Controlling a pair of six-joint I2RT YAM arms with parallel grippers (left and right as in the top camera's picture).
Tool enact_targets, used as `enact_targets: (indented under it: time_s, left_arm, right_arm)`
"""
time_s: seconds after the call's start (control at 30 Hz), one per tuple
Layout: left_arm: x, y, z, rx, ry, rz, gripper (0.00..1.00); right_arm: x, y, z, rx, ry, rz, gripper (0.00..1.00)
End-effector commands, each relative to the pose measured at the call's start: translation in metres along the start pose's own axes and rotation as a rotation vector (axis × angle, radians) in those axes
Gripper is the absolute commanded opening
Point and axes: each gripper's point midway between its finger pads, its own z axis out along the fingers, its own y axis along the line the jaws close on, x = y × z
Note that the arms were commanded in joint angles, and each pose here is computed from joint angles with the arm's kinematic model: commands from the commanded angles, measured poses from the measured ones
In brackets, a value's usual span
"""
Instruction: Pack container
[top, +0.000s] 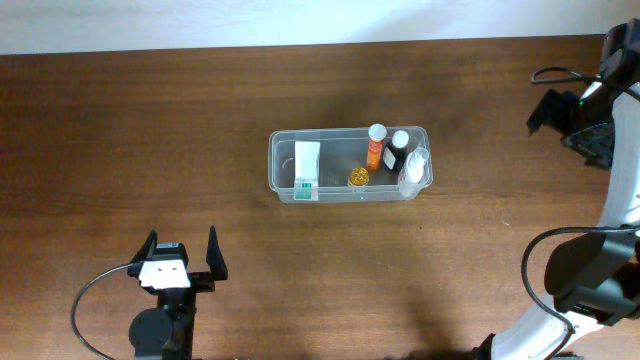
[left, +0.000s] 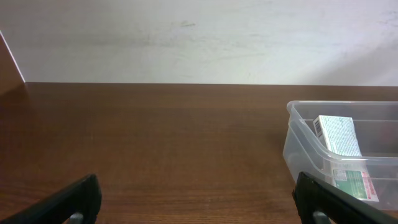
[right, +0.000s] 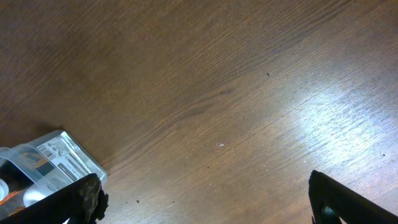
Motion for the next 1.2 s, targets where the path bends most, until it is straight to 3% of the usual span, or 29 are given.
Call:
enact_targets:
  time_s: [0.0, 0.3, 0.57, 0.8, 1.17]
  left_arm:
    - [0.003, -0.001, 0.000, 0.006, -0.002, 0.015, 0.99]
    - [0.003, -0.001, 0.000, 0.006, -0.002, 0.015, 0.99]
    - [0.003, -0.001, 0.000, 0.006, -0.002, 0.015, 0.99]
    - [0.003, -0.001, 0.000, 0.006, -0.002, 0.015, 0.99]
    - [0.003, -0.001, 0.000, 0.006, -0.002, 0.015, 0.99]
  right_arm:
    - [-0.001, -0.001, -0.003, -0.001, -0.010, -0.001, 0.98]
    - [0.000, -0.005, -0.026, 0.003, -0.072, -0.011, 0.98]
    - [0.012, 0.011, -0.099, -0.088, -0.318, -0.058, 0.98]
    - [0.053, 0.026, -0.140, -0.215, -0.559, -0.128, 0.98]
    - [0.133, 0.019, -0.127, -0.397, -0.844, -0.199, 0.98]
